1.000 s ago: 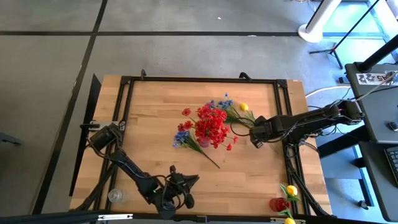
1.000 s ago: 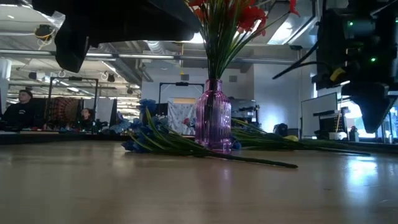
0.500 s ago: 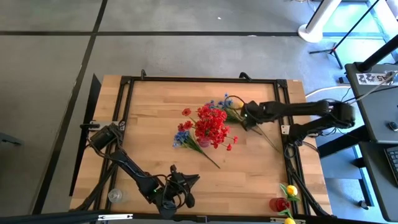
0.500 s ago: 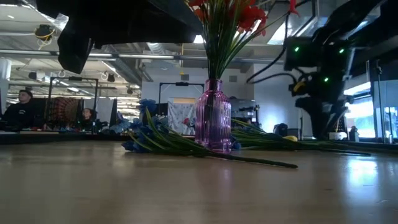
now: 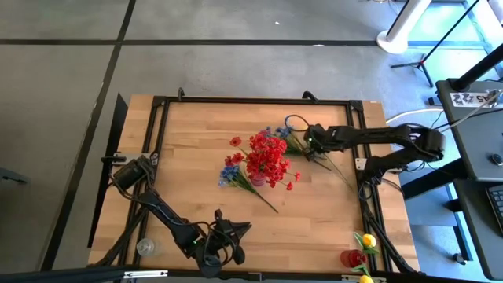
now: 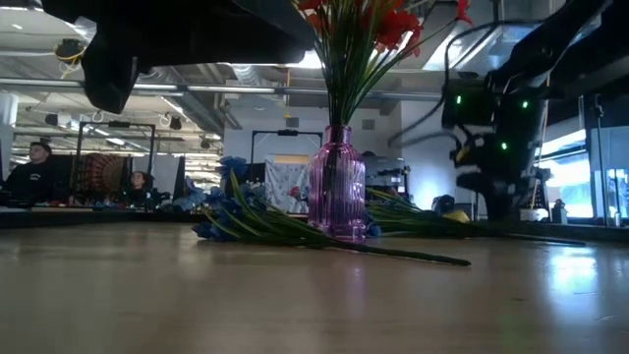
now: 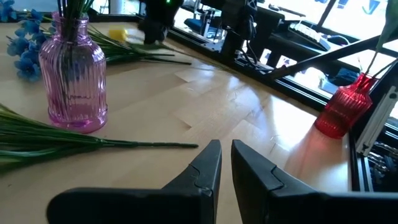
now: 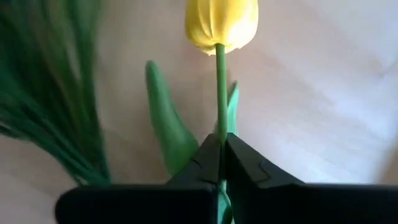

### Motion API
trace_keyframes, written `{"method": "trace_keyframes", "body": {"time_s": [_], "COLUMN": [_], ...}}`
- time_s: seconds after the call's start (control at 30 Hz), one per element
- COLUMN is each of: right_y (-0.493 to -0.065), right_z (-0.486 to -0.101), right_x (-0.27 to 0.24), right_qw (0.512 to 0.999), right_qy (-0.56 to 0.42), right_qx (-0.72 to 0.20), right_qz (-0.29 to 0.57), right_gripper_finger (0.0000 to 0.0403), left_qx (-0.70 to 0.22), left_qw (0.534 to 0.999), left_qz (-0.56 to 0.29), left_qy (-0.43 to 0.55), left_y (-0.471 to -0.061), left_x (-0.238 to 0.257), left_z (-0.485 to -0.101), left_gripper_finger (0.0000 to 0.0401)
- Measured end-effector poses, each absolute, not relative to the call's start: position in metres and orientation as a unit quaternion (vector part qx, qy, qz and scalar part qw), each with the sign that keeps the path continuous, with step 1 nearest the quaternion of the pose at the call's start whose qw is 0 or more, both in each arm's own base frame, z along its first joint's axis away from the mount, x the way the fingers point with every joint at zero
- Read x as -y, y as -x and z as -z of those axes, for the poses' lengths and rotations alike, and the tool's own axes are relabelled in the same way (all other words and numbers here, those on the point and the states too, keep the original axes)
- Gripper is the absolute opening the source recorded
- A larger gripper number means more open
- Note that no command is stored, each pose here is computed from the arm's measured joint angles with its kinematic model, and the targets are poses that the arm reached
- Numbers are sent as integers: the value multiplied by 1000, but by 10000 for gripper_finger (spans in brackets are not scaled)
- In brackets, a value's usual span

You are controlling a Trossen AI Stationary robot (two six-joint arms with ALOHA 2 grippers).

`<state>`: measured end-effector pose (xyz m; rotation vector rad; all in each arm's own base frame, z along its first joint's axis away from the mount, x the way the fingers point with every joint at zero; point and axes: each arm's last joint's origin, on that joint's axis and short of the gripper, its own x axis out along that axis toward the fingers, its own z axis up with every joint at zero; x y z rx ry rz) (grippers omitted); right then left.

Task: Sort flowers into vase by color
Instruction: Put the yellow tulip into the red vase

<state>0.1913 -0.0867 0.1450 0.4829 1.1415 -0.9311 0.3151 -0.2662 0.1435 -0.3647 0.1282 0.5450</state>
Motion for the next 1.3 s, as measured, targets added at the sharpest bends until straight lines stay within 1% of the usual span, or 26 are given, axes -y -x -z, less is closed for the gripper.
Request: {"method": "trace_keyframes", "body": {"time_s": [0.03, 0.13, 0.23, 0.33, 0.4, 0.47, 0.57, 0.67, 0.77, 0.93, 1.07, 1.3], "right_y": [-191, -189, -186, -175, -162, -147, -128, -109, -95, -75, -63, -48], "right_z": [-152, -179, -221, -260, -282, -300, -313, -323, -326, -322, -317, -325], "right_x": [85, 75, 55, 26, 6, -12, -33, -51, -66, -82, -93, -98], "right_qw": [724, 758, 826, 901, 938, 963, 977, 975, 954, 909, 872, 831], "right_qy": [-219, -219, -215, -214, -210, -207, -199, -181, -164, -130, -114, -132], "right_qx": [-502, -462, -378, -266, -194, -129, -70, -22, 12, 36, 61, 98], "right_qz": [421, 405, 358, 269, 196, 117, 11, -128, -251, -394, -471, -531], "right_gripper_finger": [12, 23, 13, 8, 11, 8, 6, 8, 5, 4, 3, 2], "left_qx": [-63, -63, -62, -62, -62, -64, -69, -72, -66, -39, 0, 34], "left_qw": [945, 945, 944, 943, 942, 941, 941, 943, 942, 946, 956, 978], "left_qz": [-267, -268, -270, -275, -279, -280, -279, -279, -277, -253, -210, -115], "left_qy": [179, 180, 180, 175, 176, 177, 176, 169, 176, 200, 206, 171], "left_y": [-315, -315, -317, -320, -322, -324, -327, -328, -329, -335, -341, -354], "left_x": [266, 266, 265, 261, 258, 255, 252, 251, 252, 256, 261, 255], "left_z": [-144, -144, -144, -144, -144, -144, -143, -143, -145, -156, -176, -196], "left_gripper_finger": [34, 34, 34, 34, 34, 34, 34, 34, 34, 34, 34, 34]}}
